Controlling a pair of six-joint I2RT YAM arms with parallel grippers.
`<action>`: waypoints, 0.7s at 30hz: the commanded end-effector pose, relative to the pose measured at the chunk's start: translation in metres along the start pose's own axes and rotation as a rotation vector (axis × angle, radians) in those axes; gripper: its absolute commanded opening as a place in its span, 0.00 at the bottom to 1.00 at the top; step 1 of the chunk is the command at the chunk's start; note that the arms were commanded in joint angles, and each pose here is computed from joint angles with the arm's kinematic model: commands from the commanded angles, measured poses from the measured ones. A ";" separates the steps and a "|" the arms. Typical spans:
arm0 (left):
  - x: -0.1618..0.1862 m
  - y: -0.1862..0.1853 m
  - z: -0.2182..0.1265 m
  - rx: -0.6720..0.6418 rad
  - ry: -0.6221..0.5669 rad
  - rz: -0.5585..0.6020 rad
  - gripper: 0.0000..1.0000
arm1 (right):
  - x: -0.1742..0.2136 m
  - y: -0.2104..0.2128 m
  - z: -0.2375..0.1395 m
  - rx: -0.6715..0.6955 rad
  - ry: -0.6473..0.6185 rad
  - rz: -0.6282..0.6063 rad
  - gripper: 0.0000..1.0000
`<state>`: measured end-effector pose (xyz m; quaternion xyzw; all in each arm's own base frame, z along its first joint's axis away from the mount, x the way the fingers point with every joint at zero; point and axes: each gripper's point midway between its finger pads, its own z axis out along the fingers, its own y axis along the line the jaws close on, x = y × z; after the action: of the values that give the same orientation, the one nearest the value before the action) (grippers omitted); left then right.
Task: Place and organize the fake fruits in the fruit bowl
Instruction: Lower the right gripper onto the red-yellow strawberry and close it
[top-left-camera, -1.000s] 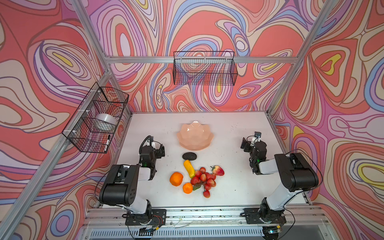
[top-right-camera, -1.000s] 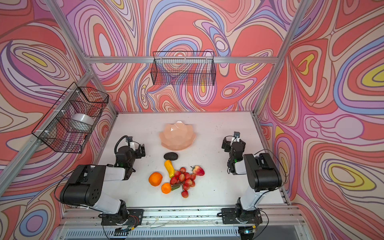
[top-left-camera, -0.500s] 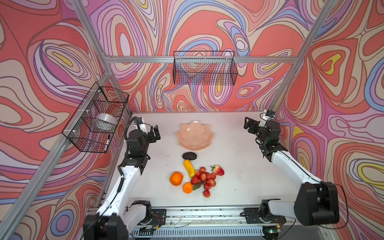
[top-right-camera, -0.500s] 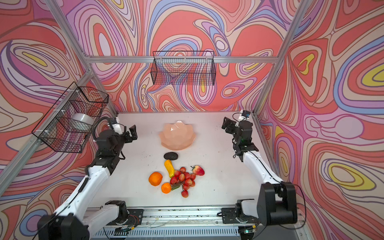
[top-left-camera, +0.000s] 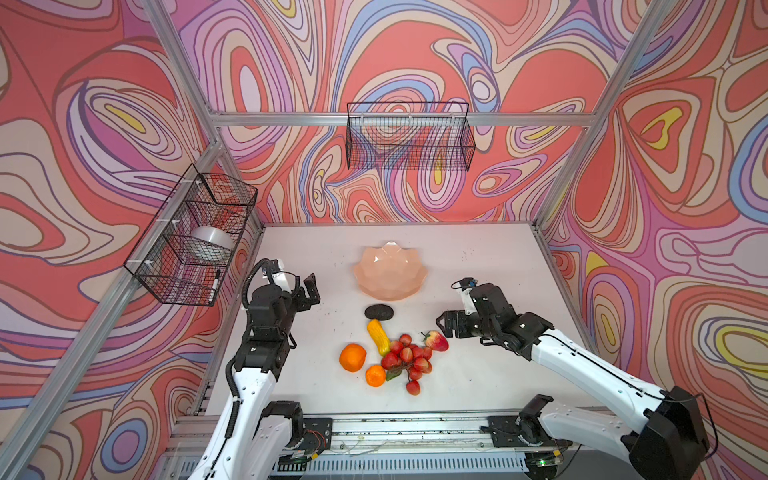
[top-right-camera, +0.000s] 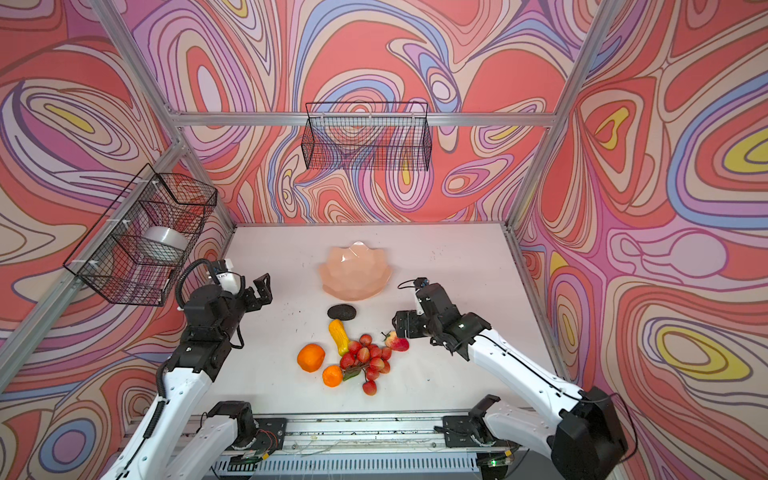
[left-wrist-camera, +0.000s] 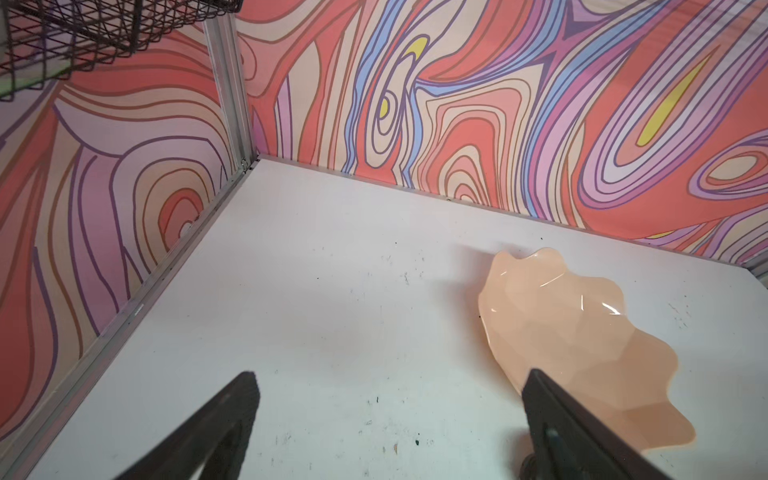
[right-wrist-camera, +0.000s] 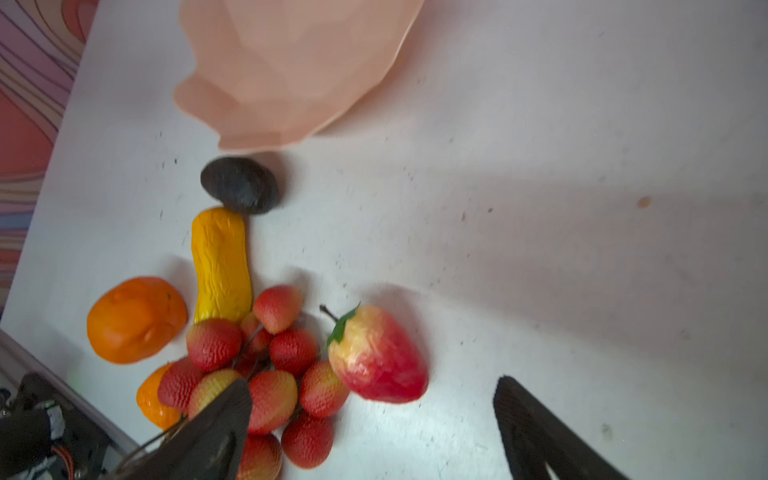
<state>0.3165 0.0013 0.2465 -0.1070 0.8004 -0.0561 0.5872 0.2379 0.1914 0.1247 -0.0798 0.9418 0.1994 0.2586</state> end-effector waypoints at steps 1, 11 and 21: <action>-0.010 -0.005 -0.005 0.022 -0.012 -0.022 1.00 | 0.034 -0.009 0.008 0.074 0.079 0.052 0.96; -0.010 -0.007 -0.005 0.038 -0.016 -0.028 1.00 | 0.038 -0.015 0.025 0.159 0.108 -0.057 0.97; -0.009 -0.008 -0.005 0.040 -0.013 -0.026 1.00 | 0.020 -0.011 0.065 0.197 0.100 -0.114 0.98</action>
<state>0.3161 -0.0033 0.2469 -0.1051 0.8005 -0.0712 0.5857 0.2375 0.1980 0.0547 -0.1075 0.9698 0.0877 0.2005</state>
